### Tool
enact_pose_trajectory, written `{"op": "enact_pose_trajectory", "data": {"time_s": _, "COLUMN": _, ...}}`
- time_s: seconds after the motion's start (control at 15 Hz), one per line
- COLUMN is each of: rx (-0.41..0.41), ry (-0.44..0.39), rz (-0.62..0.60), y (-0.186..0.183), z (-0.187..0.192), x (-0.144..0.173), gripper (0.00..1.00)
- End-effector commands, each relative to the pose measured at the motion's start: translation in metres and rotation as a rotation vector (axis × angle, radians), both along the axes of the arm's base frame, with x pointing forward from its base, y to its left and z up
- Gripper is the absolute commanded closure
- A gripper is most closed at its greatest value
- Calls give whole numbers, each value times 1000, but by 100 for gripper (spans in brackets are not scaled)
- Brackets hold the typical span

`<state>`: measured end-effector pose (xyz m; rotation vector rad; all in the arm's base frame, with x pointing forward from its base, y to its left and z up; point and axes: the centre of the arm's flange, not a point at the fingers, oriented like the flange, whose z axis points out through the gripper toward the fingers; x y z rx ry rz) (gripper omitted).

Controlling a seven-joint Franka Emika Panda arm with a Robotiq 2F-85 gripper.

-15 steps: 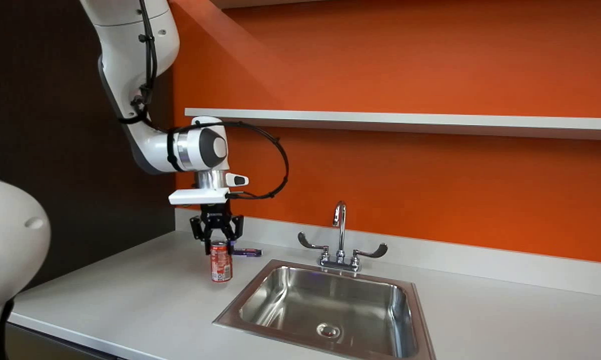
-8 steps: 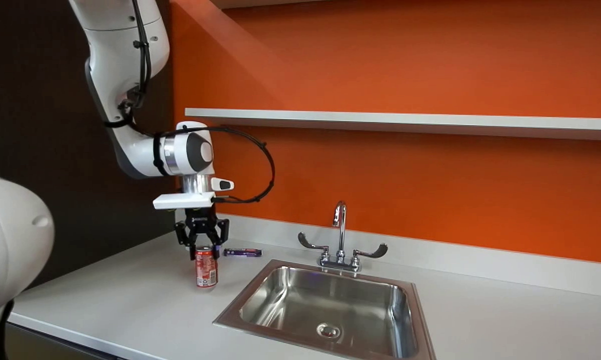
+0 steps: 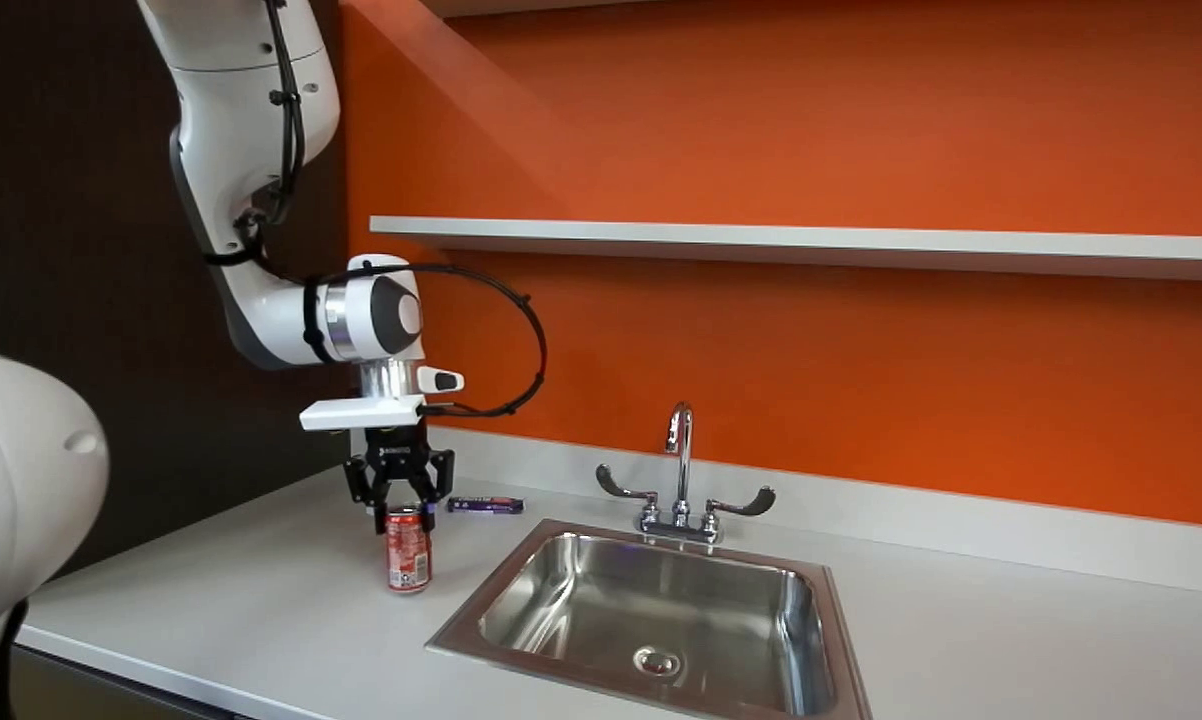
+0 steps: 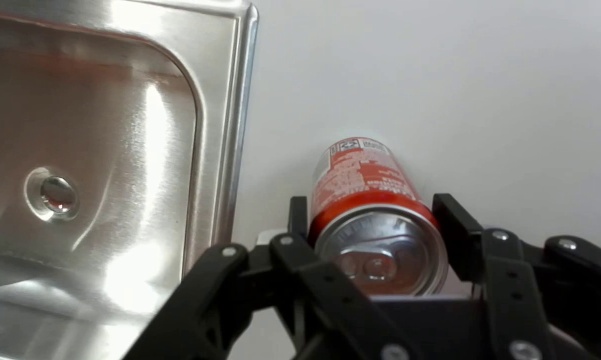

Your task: Remove the red can from the sink.

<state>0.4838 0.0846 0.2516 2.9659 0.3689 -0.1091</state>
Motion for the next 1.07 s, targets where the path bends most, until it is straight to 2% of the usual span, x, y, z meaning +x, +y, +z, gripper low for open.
{"op": "enact_pose_trajectory", "data": {"time_s": 0.0, "rx": -20, "ry": -18, "rz": -11, "y": 5, "z": 1, "x": -5, "gripper": 61}}
{"op": "enact_pose_trajectory", "data": {"time_s": 0.4, "rx": -25, "ry": -9, "rz": -19, "y": 5, "z": -5, "x": -9, "gripper": 61}}
{"op": "enact_pose_trajectory", "data": {"time_s": 0.47, "rx": -26, "ry": -10, "rz": -20, "y": 5, "z": -5, "x": -9, "gripper": 33}}
{"op": "enact_pose_trajectory", "data": {"time_s": 0.53, "rx": -27, "ry": -9, "rz": -22, "y": 4, "z": -6, "x": -9, "gripper": 10}}
{"op": "enact_pose_trajectory", "data": {"time_s": 0.67, "rx": -27, "ry": -8, "rz": -26, "y": 4, "z": -6, "x": -10, "gripper": 6}}
{"op": "enact_pose_trajectory", "data": {"time_s": 0.73, "rx": -26, "ry": -8, "rz": -28, "y": 3, "z": -4, "x": -11, "gripper": 0}}
{"op": "enact_pose_trajectory", "data": {"time_s": 1.0, "rx": -24, "ry": -26, "rz": -32, "y": 3, "z": 20, "x": -13, "gripper": 0}}
